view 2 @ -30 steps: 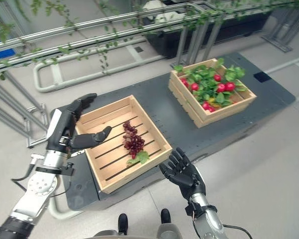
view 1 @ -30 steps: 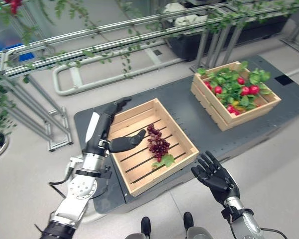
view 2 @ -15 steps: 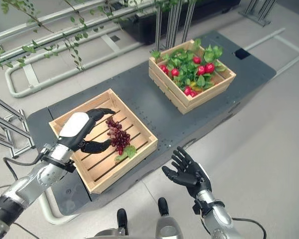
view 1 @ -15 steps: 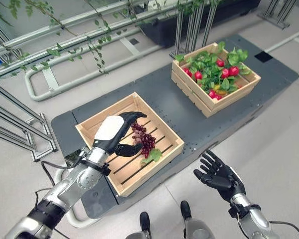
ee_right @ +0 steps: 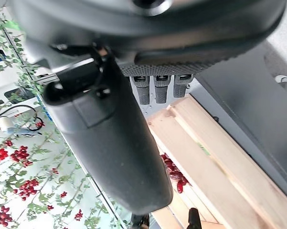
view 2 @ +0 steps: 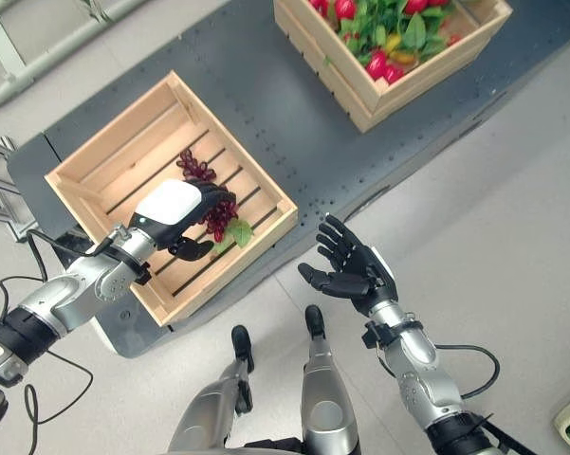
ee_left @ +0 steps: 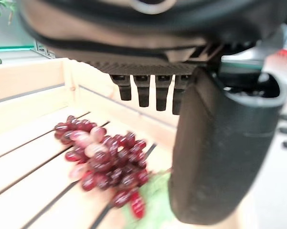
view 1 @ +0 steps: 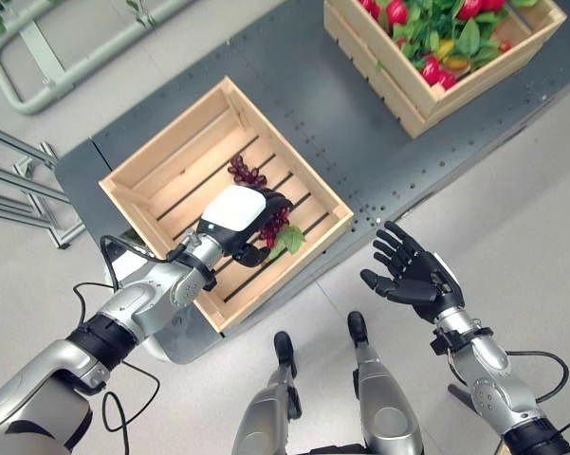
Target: Pick up the fruits from the basket on one side to the basket on the other side
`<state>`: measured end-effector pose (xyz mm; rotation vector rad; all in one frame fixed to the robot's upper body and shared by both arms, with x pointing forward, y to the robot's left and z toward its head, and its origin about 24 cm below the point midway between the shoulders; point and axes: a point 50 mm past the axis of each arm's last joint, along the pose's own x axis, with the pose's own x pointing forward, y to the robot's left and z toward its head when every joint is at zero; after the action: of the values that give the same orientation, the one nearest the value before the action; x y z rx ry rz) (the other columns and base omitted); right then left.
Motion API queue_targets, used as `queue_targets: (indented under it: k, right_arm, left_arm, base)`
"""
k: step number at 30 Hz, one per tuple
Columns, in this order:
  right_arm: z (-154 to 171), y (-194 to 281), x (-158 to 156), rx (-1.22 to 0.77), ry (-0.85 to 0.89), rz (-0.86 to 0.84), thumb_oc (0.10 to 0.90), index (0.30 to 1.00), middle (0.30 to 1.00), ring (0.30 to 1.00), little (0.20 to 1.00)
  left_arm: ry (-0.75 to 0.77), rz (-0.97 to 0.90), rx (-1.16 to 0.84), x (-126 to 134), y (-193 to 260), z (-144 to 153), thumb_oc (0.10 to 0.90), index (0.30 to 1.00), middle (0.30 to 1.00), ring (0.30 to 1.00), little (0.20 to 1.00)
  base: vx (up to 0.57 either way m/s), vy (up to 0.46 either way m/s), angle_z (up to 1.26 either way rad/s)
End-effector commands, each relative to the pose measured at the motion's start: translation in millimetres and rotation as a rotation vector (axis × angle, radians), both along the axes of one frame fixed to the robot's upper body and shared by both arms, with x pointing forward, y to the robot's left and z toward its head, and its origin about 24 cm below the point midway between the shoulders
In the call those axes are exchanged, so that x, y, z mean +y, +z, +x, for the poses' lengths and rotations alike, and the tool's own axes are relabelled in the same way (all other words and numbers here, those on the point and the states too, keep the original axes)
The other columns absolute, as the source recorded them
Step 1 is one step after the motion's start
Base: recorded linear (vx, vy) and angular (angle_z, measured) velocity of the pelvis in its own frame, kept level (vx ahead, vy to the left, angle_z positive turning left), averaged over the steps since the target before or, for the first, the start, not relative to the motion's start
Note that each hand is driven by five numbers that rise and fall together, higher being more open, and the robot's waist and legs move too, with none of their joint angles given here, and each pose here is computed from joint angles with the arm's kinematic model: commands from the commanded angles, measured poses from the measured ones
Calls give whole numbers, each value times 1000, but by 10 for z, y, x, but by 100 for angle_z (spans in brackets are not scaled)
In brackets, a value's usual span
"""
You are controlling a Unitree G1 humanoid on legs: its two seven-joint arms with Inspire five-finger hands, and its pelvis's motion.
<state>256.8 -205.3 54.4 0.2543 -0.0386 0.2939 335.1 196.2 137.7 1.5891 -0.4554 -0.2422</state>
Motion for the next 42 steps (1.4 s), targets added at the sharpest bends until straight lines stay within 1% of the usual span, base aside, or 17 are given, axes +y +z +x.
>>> queue_targets:
  k: [1,2,5,10,16,26,29,36,42]
  right_arm:
    - [-67,337,97,-209,66,64,800,900,900,900,900]
    - [-49,380,131,-234,66,72,800,900,900,900,900]
    - [-10,433,149,-256,55,109,800,900,900,900,900]
    - [10,528,185,-309,48,98,800,900,900,900,900]
    - [34,588,314,-334,89,103,800,900,900,900,900]
    - [60,586,418,-326,104,123,800,900,900,900,900]
    - [64,588,450,-325,112,129,800,900,900,900,900]
    - [108,617,538,-327,126,132,800,900,900,900,900]
    - [140,597,567,-312,133,141,800,900,900,900,900]
  left_arm:
    - [47,44,-217,110,424,70,800,900,900,900,900]
    - [76,85,-259,129,476,107,800,900,900,900,900]
    - [110,117,-308,152,531,156,800,900,900,900,900]
    - [164,176,-399,191,654,173,800,900,900,900,900]
    - [173,202,-510,188,707,198,800,900,900,900,900]
    - [128,178,-639,85,728,194,800,900,900,900,900]
    - [134,171,-657,65,728,205,800,900,900,900,900]
    - [281,212,-595,179,654,325,800,900,900,900,900]
    - [362,219,-575,240,648,385,800,900,900,900,900]
  base:
    - [-88,-29,-1]
    - [-107,-39,-1]
    - [-94,-32,3]
    - [-63,10,0]
    - [-7,0,0]
    - [0,0,0]
    - [0,0,0]
    - [5,4,0]
    - [35,9,-1]
